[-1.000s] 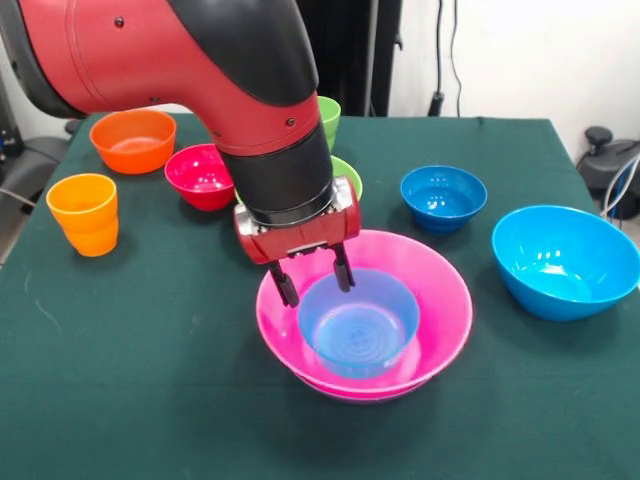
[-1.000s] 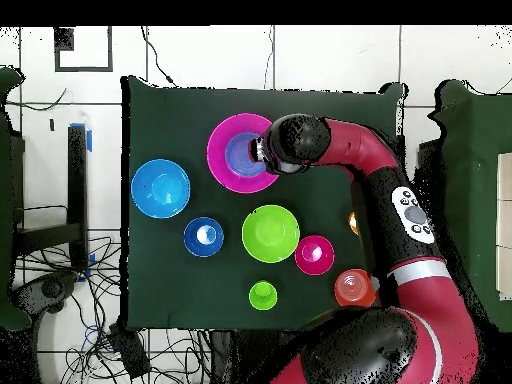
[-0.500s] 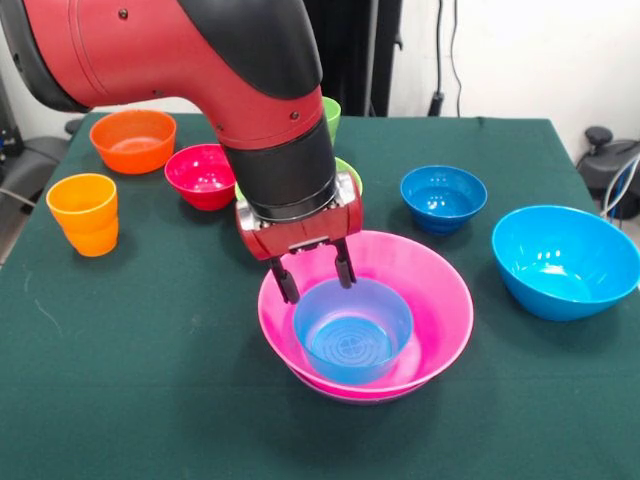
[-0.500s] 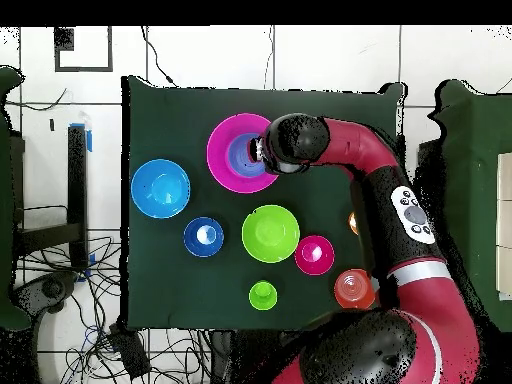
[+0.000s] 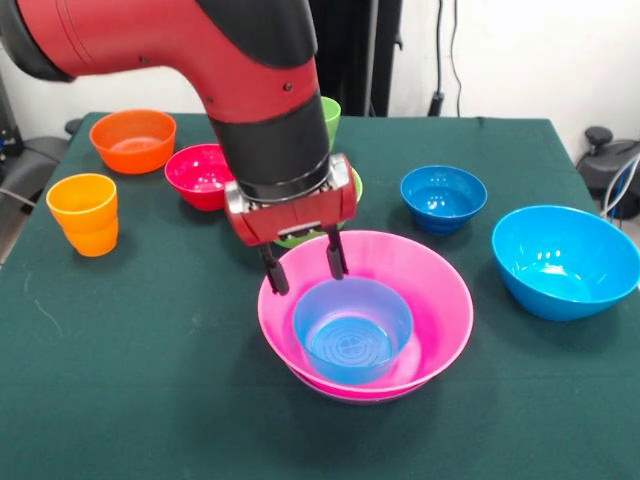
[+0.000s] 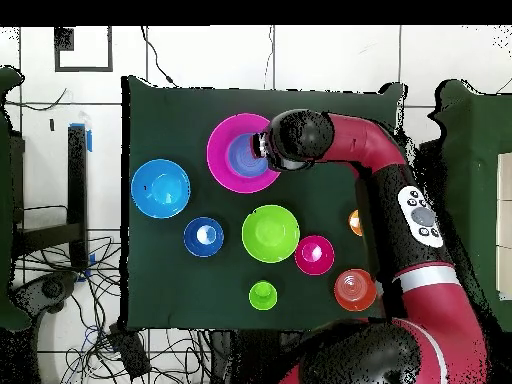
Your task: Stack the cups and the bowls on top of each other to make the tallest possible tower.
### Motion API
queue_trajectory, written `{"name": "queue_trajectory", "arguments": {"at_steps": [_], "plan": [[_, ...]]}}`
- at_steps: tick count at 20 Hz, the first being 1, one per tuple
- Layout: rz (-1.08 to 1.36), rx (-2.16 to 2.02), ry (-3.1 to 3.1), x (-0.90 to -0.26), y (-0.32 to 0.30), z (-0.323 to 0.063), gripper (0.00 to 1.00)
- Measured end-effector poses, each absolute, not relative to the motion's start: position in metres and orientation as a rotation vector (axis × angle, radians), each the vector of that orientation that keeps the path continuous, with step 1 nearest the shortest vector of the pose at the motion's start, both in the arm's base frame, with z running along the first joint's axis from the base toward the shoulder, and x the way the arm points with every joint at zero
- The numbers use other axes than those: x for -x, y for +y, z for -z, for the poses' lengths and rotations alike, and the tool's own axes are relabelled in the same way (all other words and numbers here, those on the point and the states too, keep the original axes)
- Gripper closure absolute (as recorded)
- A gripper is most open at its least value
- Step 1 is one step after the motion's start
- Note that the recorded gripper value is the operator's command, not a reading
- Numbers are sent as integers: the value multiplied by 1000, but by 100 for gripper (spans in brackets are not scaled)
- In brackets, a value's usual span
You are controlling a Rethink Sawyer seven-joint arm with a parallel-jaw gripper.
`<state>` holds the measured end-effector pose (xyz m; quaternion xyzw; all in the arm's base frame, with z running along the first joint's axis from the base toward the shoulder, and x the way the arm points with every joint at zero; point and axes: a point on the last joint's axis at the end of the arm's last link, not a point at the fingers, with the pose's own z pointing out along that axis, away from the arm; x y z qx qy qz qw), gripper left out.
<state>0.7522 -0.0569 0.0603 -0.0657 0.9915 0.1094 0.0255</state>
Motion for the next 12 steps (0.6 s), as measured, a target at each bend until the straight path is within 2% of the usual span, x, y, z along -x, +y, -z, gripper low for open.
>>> {"name": "queue_trajectory", "arguments": {"at_steps": [12], "plan": [[-254,213,3087,-758,-81,-123,0]]}}
